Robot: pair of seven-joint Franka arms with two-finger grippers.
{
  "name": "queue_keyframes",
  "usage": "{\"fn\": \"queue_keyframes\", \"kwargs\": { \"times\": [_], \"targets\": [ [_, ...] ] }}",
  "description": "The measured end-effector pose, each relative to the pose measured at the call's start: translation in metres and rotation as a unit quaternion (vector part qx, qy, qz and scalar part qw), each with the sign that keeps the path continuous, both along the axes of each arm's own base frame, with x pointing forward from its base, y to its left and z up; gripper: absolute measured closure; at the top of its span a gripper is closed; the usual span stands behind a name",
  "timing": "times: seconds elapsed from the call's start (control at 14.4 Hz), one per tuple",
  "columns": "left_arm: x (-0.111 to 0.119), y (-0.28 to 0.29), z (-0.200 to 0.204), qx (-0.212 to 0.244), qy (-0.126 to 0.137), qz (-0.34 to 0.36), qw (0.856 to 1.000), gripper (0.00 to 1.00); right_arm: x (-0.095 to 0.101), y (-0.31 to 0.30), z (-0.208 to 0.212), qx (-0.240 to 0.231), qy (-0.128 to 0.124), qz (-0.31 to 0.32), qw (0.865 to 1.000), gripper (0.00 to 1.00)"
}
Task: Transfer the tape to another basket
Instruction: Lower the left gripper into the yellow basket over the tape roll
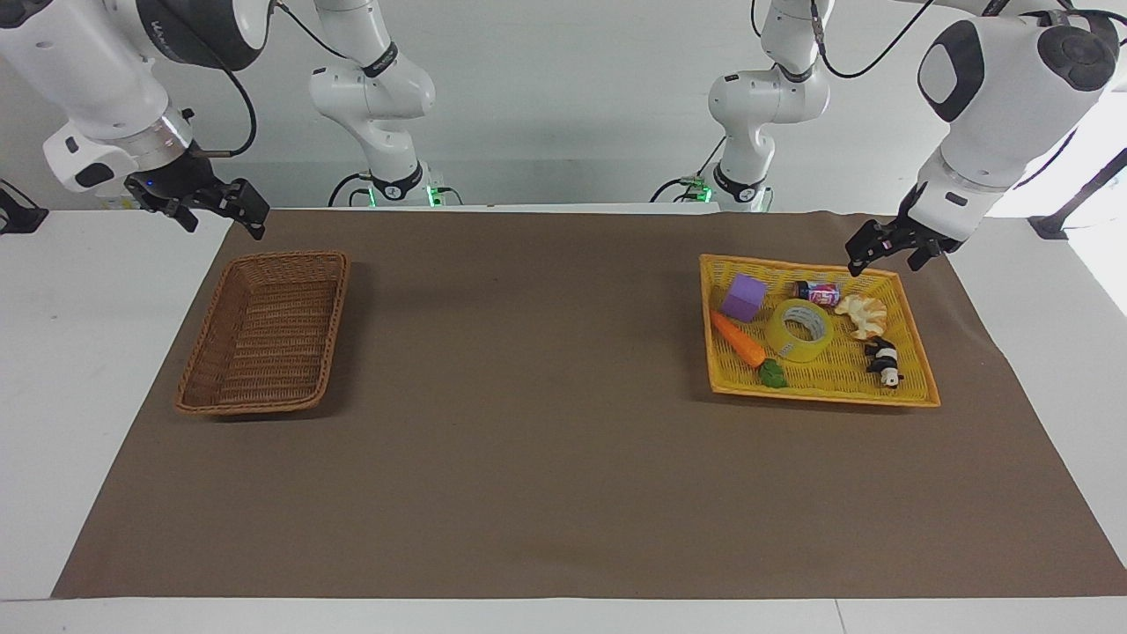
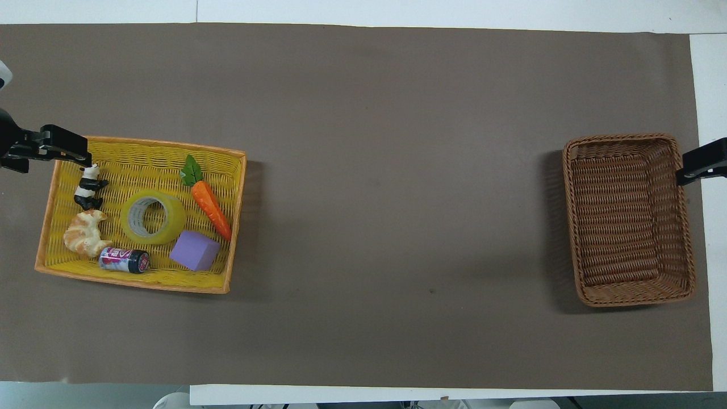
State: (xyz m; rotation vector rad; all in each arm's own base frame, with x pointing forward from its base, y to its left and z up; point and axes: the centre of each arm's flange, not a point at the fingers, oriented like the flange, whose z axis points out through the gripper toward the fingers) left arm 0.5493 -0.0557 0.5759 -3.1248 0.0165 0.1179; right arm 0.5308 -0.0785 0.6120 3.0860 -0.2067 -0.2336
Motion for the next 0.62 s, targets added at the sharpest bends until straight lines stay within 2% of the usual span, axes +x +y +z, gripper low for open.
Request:
{"fn": "queue_keyframes", "kwargs": {
  "times": [0.42,0.62],
  "targets": [
    [-0.005,0.006,-0.015,0.002,0.011,0.010,1.000,0.00,0.000,0.000,0.000,0.000,0.000,0.000,1.000,0.00],
    [-0.017,0.011,-0.054,0.000,-0.016,0.013,1.000,0.00,0.000,0.000,0.000,0.000,0.000,0.000,1.000,0.00]
  ]
}}
